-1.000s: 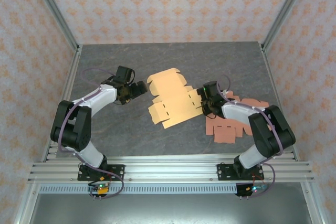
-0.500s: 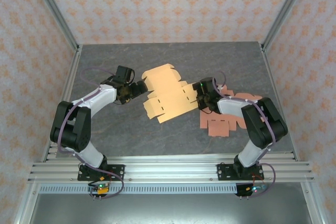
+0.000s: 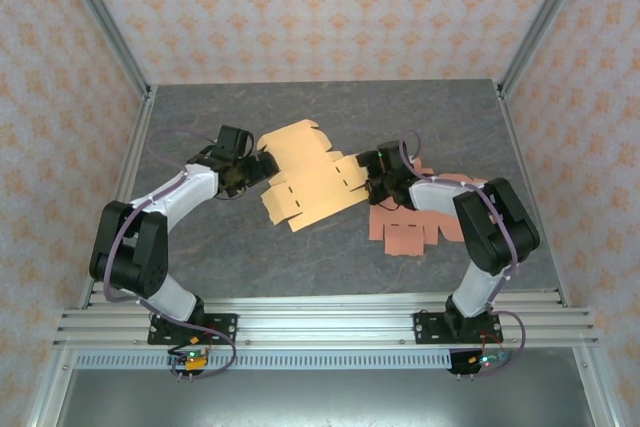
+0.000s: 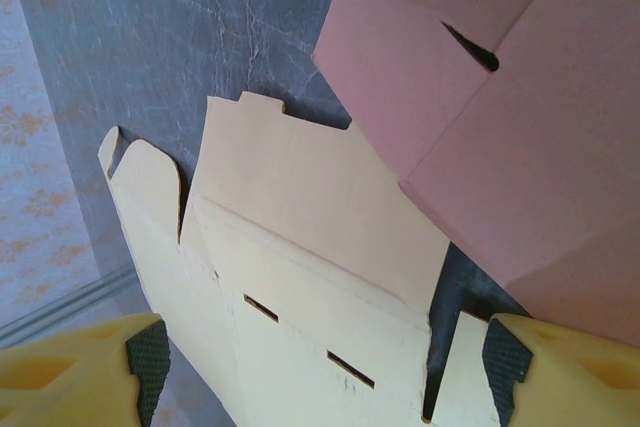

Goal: Fold the paper box

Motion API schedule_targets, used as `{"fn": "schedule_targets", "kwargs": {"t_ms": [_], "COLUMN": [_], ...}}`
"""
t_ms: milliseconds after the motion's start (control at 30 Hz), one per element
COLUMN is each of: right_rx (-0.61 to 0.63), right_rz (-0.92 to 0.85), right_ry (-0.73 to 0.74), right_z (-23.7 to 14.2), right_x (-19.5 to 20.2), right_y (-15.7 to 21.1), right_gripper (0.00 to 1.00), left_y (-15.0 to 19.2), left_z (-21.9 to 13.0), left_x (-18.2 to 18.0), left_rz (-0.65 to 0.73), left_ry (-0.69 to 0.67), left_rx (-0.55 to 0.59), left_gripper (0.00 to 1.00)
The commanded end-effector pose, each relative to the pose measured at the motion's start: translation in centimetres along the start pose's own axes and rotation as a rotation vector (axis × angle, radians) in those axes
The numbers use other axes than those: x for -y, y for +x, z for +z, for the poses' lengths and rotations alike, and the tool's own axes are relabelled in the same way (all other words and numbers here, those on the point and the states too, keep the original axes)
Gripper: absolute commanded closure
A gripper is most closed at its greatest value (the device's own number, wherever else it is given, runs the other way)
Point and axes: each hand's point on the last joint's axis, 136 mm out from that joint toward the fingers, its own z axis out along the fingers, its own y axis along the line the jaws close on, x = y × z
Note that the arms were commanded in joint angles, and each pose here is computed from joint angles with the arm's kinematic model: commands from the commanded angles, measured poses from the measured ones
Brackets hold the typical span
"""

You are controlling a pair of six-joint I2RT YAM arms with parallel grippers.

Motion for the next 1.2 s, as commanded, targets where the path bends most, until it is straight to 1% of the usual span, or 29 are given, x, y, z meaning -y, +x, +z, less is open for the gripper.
{"fn": "schedule_targets", "kwargs": {"t_ms": [0, 133, 233, 300, 467, 600, 800, 967, 1100, 1167], "right_rx": [-0.040, -0.027, -0.041, -0.034, -0.016, -0.022, -0.019, -0.004, -0.002, -0.010], "right_rz": [-0.023, -0.032, -0.041, -0.044, -0.079, -0.060, -0.028, -0.078, -0.074, -0.075], "right_ry": [-0.038, -0.023, -0.018, -0.010, 0.015, 0.018, 0.022, 0.019, -0.002, 0.009], "right_z": [0.4, 0.8, 1.5, 1.6, 2.2, 2.7, 2.3, 1.7, 1.2, 1.1], "right_x": [-2.0, -2.2, -2.4, -2.5, -1.9, -1.4, -0.6, -1.4, -2.3, -2.1], "right_y": [0.8, 0.5, 0.6, 0.5, 0.1, 0.2, 0.4, -0.1, -0.2, 0.0], "right_gripper": [0.19, 0.26, 0.33, 0.35, 0.35, 0.33, 0.28, 0.26, 0.26, 0.26], "left_y": [-0.3, -0.3, -0.2, -0.1, -0.3, -0.3, -0.3, -0.4, -0.4, -0.4], "left_z": [-0.6, -0.9, -0.8, -0.7, -1.0, -1.2, -1.3, -1.4, -1.5, -1.6], "left_x": [-1.1, -1.5, -1.8, -2.0, -2.1, -2.3, -2.7, -2.7, -2.6, -2.7], "left_rz": [-0.017, -0.016, -0.024, -0.025, -0.035, -0.034, -0.036, -0.047, -0.051, -0.051], "left_ry": [-0.042, -0.062, -0.061, -0.073, -0.066, -0.084, -0.099, -0.094, -0.091, -0.089], "left_rx": [0.044, 0.051, 0.061, 0.058, 0.077, 0.077, 0.086, 0.101, 0.095, 0.102], "left_gripper": [0.08, 0.07, 0.08, 0.08, 0.08, 0.08, 0.08, 0.08, 0.08, 0.08]}}
